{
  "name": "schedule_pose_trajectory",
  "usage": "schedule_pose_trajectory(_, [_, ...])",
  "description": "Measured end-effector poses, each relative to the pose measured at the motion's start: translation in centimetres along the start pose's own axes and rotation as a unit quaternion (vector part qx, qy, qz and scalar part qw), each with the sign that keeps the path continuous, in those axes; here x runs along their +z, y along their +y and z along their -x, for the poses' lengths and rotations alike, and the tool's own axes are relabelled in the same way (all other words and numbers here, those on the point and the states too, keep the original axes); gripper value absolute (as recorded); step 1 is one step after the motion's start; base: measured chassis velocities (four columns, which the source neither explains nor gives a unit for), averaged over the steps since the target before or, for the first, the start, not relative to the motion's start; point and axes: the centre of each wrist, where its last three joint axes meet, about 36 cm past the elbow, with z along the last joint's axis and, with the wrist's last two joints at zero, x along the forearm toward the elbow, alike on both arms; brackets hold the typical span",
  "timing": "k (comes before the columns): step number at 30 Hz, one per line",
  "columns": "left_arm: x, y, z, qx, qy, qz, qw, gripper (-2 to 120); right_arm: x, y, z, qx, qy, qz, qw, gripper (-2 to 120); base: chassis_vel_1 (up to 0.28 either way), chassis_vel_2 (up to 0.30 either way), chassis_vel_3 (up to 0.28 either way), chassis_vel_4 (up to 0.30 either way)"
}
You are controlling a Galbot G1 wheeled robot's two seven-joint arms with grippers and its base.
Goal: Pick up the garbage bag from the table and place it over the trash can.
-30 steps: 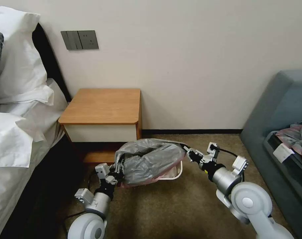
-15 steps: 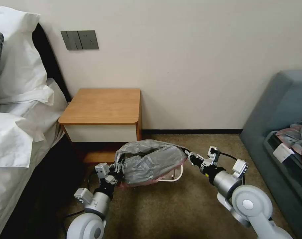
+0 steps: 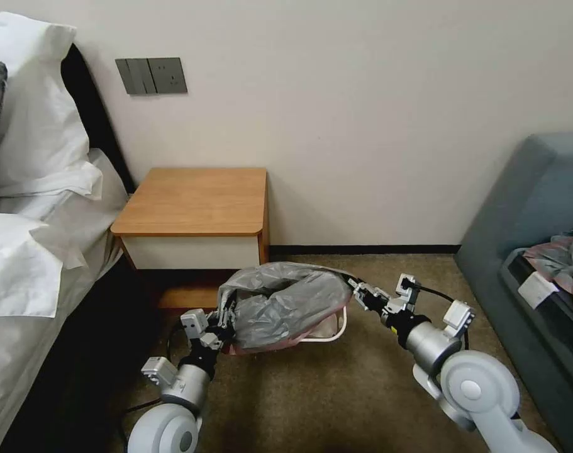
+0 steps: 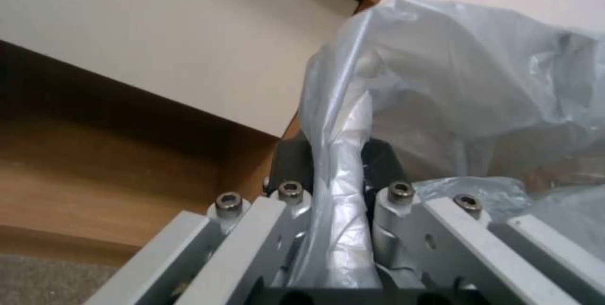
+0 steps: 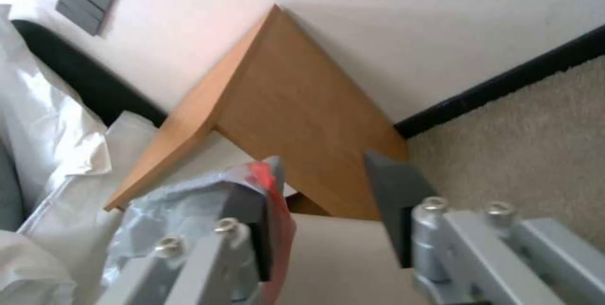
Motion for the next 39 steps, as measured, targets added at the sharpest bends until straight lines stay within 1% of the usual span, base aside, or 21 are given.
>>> schedule_pose_trajectory(1, [0.0, 0.1, 0.0, 0.000, 0.000, 0.001, 1.0000, 6, 0.0, 0.2, -0.2, -0.001, -0.002, 0.000, 1.000, 44, 0.000, 0.000, 0.000, 0.000])
schedule_pose_trajectory(2, [0.0, 0.1, 0.0, 0.000, 0.000, 0.001, 1.0000, 6, 0.0, 0.2, -0.2, -0.001, -0.002, 0.000, 1.000, 44, 0.000, 0.000, 0.000, 0.000])
schedule_pose_trajectory(3, [0.1, 0.1, 0.0, -0.001, 0.000, 0.001, 1.0000, 6, 0.0, 0.5, -0.6, -0.003, -0.004, 0.000, 1.000, 52, 0.000, 0.000, 0.000, 0.000])
schedule_pose_trajectory(4, [0.1, 0.1, 0.0, -0.001, 0.000, 0.001, 1.0000, 6, 0.0, 0.5, -0.6, -0.003, -0.004, 0.000, 1.000, 52, 0.000, 0.000, 0.000, 0.000])
schedule_pose_trajectory(5, [0.2, 0.2, 0.1, -0.002, 0.001, 0.002, 1.0000, 6, -0.3, 1.3, -1.0, -0.013, -0.010, 0.001, 1.000, 64, 0.000, 0.000, 0.000, 0.000])
schedule_pose_trajectory(6, [0.2, 0.2, 0.1, -0.002, 0.001, 0.002, 1.0000, 6, -0.3, 1.3, -1.0, -0.013, -0.010, 0.001, 1.000, 64, 0.000, 0.000, 0.000, 0.000])
schedule_pose_trajectory(7, [0.2, 0.2, 0.1, -0.001, 0.002, 0.002, 1.0000, 6, -0.4, 1.5, -1.1, -0.017, -0.011, 0.004, 1.000, 70, 0.000, 0.000, 0.000, 0.000])
schedule_pose_trajectory(8, [0.2, 0.2, 0.1, -0.001, 0.002, 0.002, 1.0000, 6, -0.4, 1.5, -1.1, -0.017, -0.011, 0.004, 1.000, 70, 0.000, 0.000, 0.000, 0.000])
schedule_pose_trajectory(11, [0.2, 0.2, 0.1, -0.001, 0.001, 0.002, 1.0000, 6, -0.7, 2.1, -1.5, -0.024, -0.014, 0.006, 1.000, 85, 0.000, 0.000, 0.000, 0.000])
schedule_pose_trajectory(12, [0.2, 0.2, 0.1, -0.001, 0.001, 0.002, 1.0000, 6, -0.7, 2.1, -1.5, -0.024, -0.014, 0.006, 1.000, 85, 0.000, 0.000, 0.000, 0.000])
schedule_pose_trajectory(14, [0.0, 0.4, 0.1, -0.005, -0.001, 0.003, 1.0000, 6, -0.9, 2.9, -2.3, -0.024, -0.017, 0.006, 1.000, 97, 0.000, 0.000, 0.000, 0.000])
schedule_pose_trajectory(16, [-0.1, 0.5, 0.1, -0.008, -0.003, 0.004, 1.0000, 6, -1.1, 3.4, -2.6, -0.025, -0.020, 0.007, 0.999, 98, 0.000, 0.000, 0.000, 0.000])
schedule_pose_trajectory(18, [-0.4, 0.6, 0.1, -0.015, -0.008, 0.004, 0.9998, 6, -1.5, 4.9, -3.5, -0.028, -0.025, 0.014, 0.999, 100, 0.000, 0.000, 0.000, 0.000])
schedule_pose_trajectory(19, [-0.4, 0.6, 0.1, -0.015, -0.008, 0.004, 0.9998, 6, -1.5, 4.9, -3.5, -0.028, -0.025, 0.014, 0.999, 100, 0.000, 0.000, 0.000, 0.000])
schedule_pose_trajectory(22, [-0.7, 0.6, 0.3, -0.026, -0.014, 0.005, 0.9995, 6, -1.7, 7.6, -4.9, -0.038, -0.020, 0.048, 0.998, 100, 0.000, 0.000, 0.000, 0.000])
schedule_pose_trajectory(23, [-0.7, 0.6, 0.3, -0.026, -0.014, 0.005, 0.9995, 6, -1.7, 7.6, -4.9, -0.038, -0.020, 0.048, 0.998, 100, 0.000, 0.000, 0.000, 0.000])
schedule_pose_trajectory(26, [-0.9, 0.6, 0.4, -0.032, -0.018, 0.007, 0.9993, 6, -1.1, 8.4, -5.1, -0.024, 0.027, 0.122, 0.992, 100, 0.000, 0.000, 0.000, 0.000])
schedule_pose_trajectory(27, [-0.9, 0.6, 0.4, -0.032, -0.018, 0.007, 0.9993, 6, -1.1, 8.4, -5.1, -0.024, 0.027, 0.122, 0.992, 100, 0.000, 0.000, 0.000, 0.000])
schedule_pose_trajectory(30, [-1.2, 0.3, 0.5, -0.034, -0.020, 0.009, 0.9992, 6, -0.6, 8.8, -4.9, -0.021, 0.071, 0.174, 0.982, 100, 0.000, 0.000, 0.000, 0.000])
schedule_pose_trajectory(35, [-1.5, 0.0, 0.5, -0.030, -0.024, 0.016, 0.9991, 6, -0.6, 9.2, -4.5, -0.034, 0.087, 0.201, 0.975, 100, 0.000, 0.000, 0.000, 0.000])
schedule_pose_trajectory(39, [-1.8, -0.2, 0.3, -0.029, -0.029, 0.032, 0.9986, 6, -0.5, 9.5, -4.3, -0.043, 0.093, 0.218, 0.971, 100, 0.000, 0.000, 0.000, 0.000])
